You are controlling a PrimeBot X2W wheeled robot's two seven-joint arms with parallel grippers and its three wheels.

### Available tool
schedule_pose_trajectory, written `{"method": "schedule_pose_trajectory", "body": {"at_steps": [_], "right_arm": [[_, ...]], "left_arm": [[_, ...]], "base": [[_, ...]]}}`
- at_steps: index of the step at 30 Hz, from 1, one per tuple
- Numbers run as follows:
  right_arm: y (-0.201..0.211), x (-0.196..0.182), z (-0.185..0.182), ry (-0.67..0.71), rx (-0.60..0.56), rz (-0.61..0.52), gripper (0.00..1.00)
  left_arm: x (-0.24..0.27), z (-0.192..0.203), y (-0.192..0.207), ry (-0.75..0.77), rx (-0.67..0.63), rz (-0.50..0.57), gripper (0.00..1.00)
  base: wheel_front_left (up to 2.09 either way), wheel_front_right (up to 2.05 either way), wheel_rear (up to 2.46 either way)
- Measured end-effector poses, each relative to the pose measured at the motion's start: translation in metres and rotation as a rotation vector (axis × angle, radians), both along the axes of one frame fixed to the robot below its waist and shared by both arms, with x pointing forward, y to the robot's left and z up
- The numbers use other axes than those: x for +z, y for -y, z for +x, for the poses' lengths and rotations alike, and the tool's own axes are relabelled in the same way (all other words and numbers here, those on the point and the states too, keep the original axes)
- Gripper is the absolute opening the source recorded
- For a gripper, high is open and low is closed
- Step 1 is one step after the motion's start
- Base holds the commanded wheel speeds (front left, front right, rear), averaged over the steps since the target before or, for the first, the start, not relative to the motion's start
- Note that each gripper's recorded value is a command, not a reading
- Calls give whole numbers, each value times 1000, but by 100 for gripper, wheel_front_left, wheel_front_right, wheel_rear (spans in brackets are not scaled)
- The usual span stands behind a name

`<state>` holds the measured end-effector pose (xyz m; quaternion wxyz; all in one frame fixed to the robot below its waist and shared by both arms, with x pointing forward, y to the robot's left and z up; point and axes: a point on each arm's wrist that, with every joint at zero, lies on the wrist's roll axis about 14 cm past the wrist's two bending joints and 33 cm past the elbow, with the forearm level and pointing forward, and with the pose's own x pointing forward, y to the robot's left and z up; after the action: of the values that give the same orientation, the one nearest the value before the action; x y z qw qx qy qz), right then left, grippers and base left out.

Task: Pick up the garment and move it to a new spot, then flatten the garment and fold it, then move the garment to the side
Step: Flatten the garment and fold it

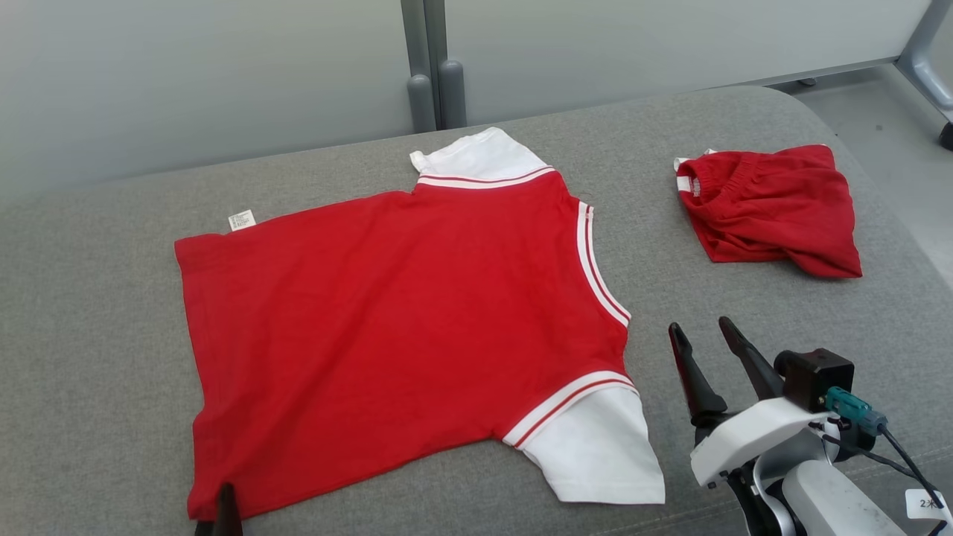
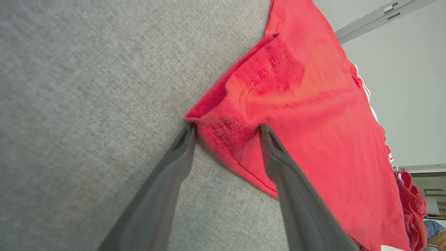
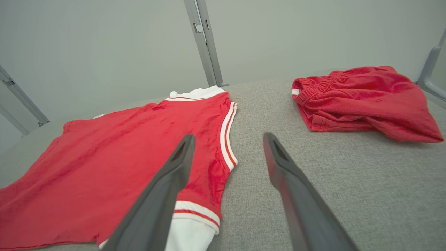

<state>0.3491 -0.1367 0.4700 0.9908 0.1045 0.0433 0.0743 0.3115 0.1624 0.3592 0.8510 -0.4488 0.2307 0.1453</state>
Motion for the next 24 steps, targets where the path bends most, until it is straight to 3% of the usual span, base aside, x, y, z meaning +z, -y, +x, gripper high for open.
{"method": "schedule_pose_trajectory", "body": {"at_steps": [1,3,9,24], "right_arm": [[0,0,0,-1,-1,0,100],[1,-1,1,-3,-2,-1,100],[-4,-14,-4,-46,36,-4,100],[-32,-91,-75,-379,167,117,100]], "left_arm": [[0,2,-1,3,3,2,23],[1,5,-1,9,8,5,0],[6,12,0,43,13,9,0],[17,23,5,115,6,17,0]], "base": [[0,0,0],[0,0,0],[0,0,0],[0,0,0]]}}
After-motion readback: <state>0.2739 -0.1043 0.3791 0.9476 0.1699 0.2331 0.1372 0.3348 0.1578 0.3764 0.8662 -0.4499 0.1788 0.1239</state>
